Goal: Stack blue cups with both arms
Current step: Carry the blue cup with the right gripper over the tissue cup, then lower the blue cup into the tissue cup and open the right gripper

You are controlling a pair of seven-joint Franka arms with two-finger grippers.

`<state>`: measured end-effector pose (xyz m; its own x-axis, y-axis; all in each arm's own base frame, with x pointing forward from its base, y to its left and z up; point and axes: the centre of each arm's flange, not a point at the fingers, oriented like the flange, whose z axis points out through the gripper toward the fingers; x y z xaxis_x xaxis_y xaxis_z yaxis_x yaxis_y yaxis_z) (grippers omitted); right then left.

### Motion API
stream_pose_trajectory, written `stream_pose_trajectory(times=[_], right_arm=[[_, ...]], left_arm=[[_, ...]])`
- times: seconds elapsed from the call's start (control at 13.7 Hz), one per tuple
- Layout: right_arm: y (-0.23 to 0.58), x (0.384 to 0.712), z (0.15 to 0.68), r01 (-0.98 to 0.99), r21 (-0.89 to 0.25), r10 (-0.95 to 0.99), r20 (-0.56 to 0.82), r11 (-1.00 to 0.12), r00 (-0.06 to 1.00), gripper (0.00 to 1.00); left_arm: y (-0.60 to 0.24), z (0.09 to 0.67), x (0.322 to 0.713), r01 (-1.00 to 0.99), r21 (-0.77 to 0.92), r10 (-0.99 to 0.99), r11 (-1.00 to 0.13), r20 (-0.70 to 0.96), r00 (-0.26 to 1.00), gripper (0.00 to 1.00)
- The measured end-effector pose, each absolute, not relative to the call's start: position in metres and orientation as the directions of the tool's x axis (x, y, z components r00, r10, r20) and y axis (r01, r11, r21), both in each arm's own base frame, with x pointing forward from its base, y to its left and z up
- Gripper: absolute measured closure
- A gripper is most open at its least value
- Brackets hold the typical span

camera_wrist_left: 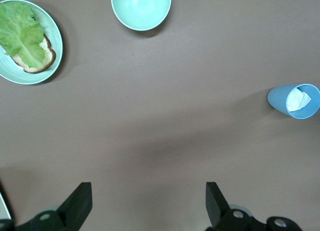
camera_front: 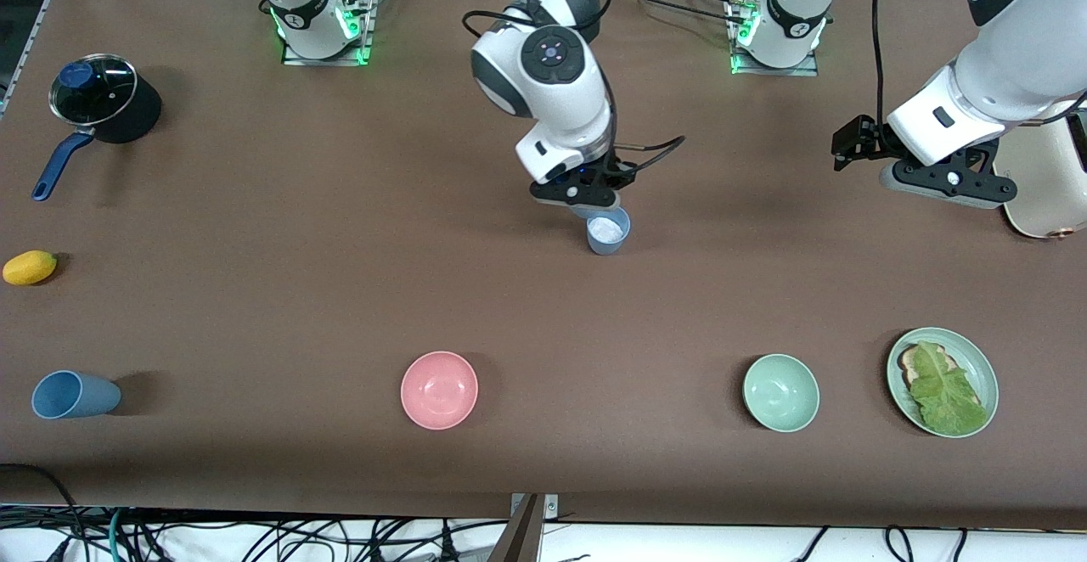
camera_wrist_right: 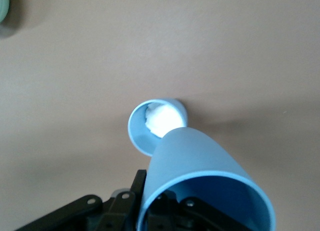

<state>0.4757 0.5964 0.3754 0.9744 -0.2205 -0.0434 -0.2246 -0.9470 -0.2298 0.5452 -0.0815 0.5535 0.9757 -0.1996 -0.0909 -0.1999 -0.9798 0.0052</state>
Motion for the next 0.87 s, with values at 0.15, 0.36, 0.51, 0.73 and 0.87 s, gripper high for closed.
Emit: stream_pose_trajectory(times=[0.15,0.36,0.51,0.73,0.87], right_arm=[[0.604,0.470,0.374,-0.225,-0.232,-0.222,-0.040,-0.946,0.974,0.95],[0.604,0.478,0.383,-0.229,-0.255,-0.231,-0.022,-0.939,0.973,0.95],[0.607,0.484,0.389,-0.229,-0.285,-0.237,-0.008,-0.931,0.972,0.95],[0.614,0.493,0.376,-0.230,-0.324,-0.247,0.011,-0.918,0.969,0.95],[0.616,0.496,0.357,-0.222,-0.317,-0.243,0.027,-0.922,0.970,0.95]], left_arm=[[-0.082,0.554,0.545,-0.200,0.005,-0.200,-0.980,-0.091,0.976,0.00],[-0.081,0.554,0.545,-0.200,0.005,-0.199,-0.980,-0.091,0.976,0.00],[-0.081,0.554,0.545,-0.200,0.005,-0.199,-0.980,-0.091,0.976,0.00],[-0.081,0.554,0.545,-0.200,0.005,-0.199,-0.980,-0.092,0.976,0.00],[-0.081,0.554,0.545,-0.200,0.005,-0.199,-0.980,-0.093,0.976,0.00]])
